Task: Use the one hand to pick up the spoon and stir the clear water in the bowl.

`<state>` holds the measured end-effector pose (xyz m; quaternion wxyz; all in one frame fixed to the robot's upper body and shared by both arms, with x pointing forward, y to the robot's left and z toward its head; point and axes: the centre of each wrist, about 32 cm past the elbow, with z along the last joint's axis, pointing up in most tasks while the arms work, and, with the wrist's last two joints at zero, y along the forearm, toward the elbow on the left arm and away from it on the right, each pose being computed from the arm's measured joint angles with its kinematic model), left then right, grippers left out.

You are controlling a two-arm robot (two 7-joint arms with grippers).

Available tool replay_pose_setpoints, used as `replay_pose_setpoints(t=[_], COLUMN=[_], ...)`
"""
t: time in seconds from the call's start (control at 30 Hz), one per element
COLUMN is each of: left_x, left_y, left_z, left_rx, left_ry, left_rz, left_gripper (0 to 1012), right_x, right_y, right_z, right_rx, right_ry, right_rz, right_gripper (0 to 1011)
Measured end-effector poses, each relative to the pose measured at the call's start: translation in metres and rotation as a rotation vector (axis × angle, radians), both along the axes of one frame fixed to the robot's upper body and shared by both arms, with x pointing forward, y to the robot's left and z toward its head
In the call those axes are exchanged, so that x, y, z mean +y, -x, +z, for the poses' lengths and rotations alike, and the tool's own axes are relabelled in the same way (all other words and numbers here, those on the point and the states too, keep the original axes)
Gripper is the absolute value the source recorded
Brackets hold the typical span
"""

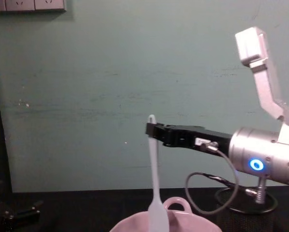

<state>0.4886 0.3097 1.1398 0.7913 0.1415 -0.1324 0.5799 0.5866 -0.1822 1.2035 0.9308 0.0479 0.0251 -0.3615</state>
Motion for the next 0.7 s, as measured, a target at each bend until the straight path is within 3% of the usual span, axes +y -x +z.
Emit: replay_pose_setpoints(t=[0.3, 0.5, 0.7], left_x=[0.0000, 0.0000, 0.0000], left_y=[0.0000, 0.0000, 0.0000], left_z=[0.0000, 0.0000, 0.0000], left_rx=[0.000, 0.000, 0.000], left_ry=[0.000, 0.000, 0.000], left_rz=[0.000, 0.000, 0.000], left_gripper=[1011, 1011, 1011], right_x=[-0.026, -0.033, -0.028], right_y=[0.019, 0.034, 0.046], right_z=[0.002, 0.003, 0.005], right_rx=[0.004, 0.023, 0.039], right_ry=[0.018, 0.041, 0.056], right_rz=[-0.059, -0.059, -0.028], right_gripper=[111, 111, 111])
